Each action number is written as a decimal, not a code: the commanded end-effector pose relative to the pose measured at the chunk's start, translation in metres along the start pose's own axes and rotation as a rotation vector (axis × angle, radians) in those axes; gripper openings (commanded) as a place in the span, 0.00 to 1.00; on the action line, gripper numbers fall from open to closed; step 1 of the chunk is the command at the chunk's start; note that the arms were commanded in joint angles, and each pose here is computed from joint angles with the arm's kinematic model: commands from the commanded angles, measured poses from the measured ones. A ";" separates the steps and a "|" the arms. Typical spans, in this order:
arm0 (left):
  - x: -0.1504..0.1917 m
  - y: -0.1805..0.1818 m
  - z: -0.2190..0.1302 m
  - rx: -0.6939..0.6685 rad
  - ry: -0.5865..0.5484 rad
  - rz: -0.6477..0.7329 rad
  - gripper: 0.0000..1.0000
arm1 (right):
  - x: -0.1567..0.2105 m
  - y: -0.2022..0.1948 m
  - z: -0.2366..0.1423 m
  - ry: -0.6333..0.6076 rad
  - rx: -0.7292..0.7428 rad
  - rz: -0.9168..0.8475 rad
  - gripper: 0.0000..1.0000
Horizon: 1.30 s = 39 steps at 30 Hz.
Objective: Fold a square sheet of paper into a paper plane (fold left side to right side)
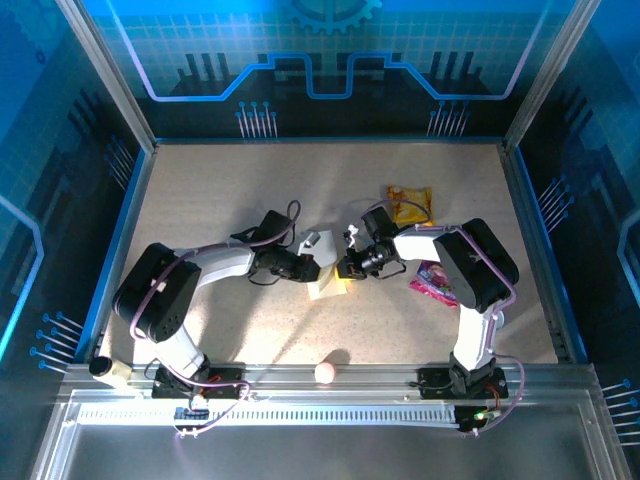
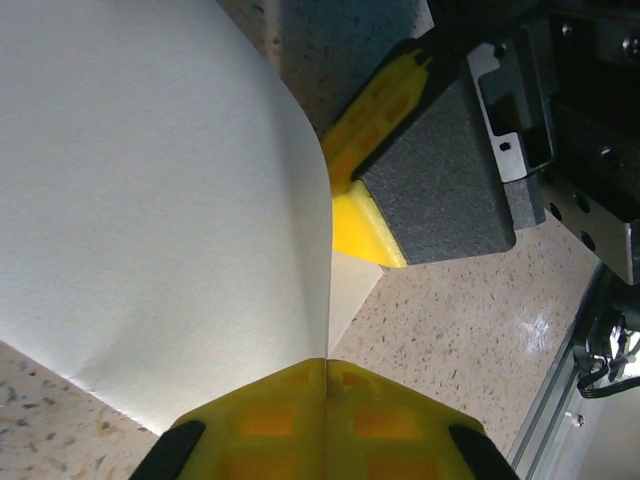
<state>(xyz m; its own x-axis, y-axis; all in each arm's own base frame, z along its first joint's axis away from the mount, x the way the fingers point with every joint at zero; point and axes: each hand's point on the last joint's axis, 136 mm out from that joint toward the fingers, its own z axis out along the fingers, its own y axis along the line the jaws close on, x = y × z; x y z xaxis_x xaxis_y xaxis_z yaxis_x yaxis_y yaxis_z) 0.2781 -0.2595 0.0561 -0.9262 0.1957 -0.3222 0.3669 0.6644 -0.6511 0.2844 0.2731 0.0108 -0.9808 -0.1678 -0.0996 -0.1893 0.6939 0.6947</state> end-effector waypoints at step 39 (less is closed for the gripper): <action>-0.004 0.049 0.006 -0.084 0.089 -0.066 0.00 | 0.037 -0.029 0.009 0.111 0.151 0.070 0.00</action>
<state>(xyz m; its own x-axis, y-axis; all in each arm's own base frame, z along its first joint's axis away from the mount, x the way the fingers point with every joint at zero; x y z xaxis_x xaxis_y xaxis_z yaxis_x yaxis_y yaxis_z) 0.2944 -0.2345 0.0207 -0.9576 0.1988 -0.2086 0.2866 0.7318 -0.6183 0.2803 0.2721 0.0102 -0.9807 -0.1734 -0.0900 -0.1879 0.7117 0.6769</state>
